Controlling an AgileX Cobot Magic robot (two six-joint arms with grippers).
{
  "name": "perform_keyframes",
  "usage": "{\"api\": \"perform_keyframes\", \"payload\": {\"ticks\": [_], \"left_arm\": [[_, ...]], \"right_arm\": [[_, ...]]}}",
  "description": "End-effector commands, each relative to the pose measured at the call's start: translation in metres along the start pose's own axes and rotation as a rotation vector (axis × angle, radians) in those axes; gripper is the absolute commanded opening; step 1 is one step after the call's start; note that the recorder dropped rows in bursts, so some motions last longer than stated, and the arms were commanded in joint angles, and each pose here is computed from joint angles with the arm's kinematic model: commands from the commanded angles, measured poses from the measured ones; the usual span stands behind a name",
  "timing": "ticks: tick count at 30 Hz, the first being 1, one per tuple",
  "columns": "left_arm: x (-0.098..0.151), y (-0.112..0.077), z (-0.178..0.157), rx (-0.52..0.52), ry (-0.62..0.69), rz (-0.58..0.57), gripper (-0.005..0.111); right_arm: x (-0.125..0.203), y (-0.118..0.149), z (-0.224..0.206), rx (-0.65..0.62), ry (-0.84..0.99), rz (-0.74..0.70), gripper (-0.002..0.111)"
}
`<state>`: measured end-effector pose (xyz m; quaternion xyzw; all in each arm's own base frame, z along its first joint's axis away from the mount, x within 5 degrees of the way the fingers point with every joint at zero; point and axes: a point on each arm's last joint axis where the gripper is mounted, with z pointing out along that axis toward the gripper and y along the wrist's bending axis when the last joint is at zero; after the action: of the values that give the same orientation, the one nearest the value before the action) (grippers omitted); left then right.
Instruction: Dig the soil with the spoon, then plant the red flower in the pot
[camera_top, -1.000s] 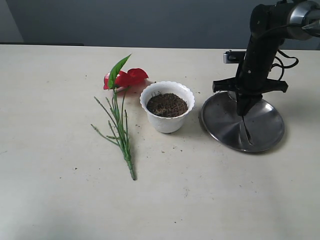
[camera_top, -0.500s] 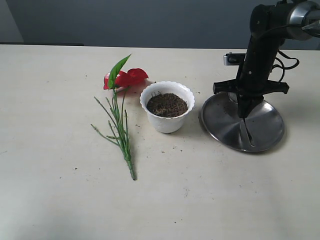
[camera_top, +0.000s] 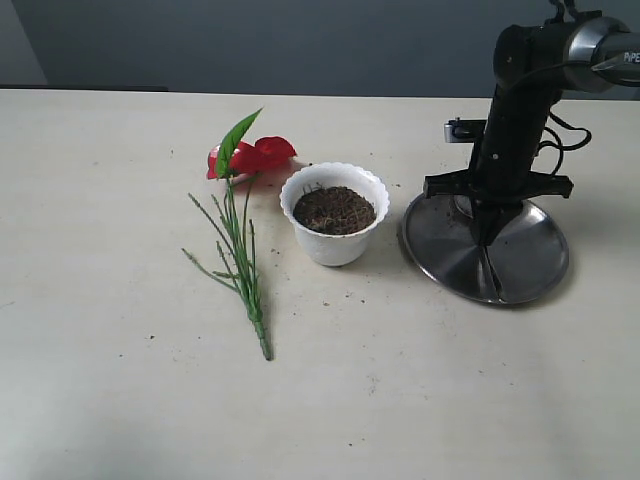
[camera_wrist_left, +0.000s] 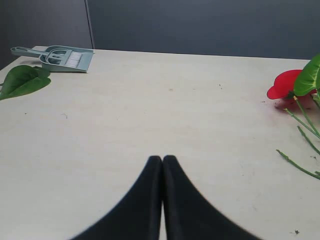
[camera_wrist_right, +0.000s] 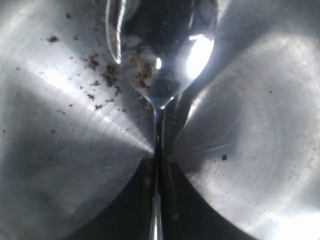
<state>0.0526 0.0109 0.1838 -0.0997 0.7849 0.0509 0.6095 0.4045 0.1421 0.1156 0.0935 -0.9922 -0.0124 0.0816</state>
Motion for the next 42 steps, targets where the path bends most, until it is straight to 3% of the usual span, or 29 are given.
{"api": "perform_keyframes", "payload": {"ticks": [1,13,15,19,23,32,37,39,42], "left_arm": [[0.001,0.0,0.0,0.0,-0.006,-0.001,0.0],[0.001,0.0,0.0,0.0,-0.006,-0.001,0.0],[0.001,0.0,0.0,0.0,-0.006,-0.001,0.0],[0.001,0.0,0.0,0.0,-0.006,-0.001,0.0],[0.001,0.0,0.0,0.0,-0.006,-0.001,0.0],[0.001,0.0,0.0,0.0,-0.006,-0.001,0.0],[0.001,0.0,0.0,0.0,-0.006,-0.001,0.0],[0.001,0.0,0.0,0.0,-0.006,-0.001,0.0],[0.001,0.0,0.0,0.0,-0.006,-0.001,0.0]], "right_arm": [[-0.003,-0.001,0.003,-0.009,-0.013,0.004,-0.001],[-0.004,-0.002,0.003,-0.005,-0.018,0.003,0.0],[-0.004,-0.002,0.003,-0.006,-0.022,0.003,0.005],[-0.004,-0.002,0.003,-0.006,-0.025,0.003,0.026],[-0.004,-0.002,0.003,-0.006,-0.025,0.001,0.034],[-0.001,-0.002,-0.001,-0.005,-0.009,-0.007,0.034],[0.002,-0.004,-0.027,0.025,-0.084,-0.024,0.033],[0.004,-0.006,-0.044,0.045,-0.139,-0.035,0.026],[0.008,-0.007,-0.071,0.06,-0.242,-0.039,0.002]]}}
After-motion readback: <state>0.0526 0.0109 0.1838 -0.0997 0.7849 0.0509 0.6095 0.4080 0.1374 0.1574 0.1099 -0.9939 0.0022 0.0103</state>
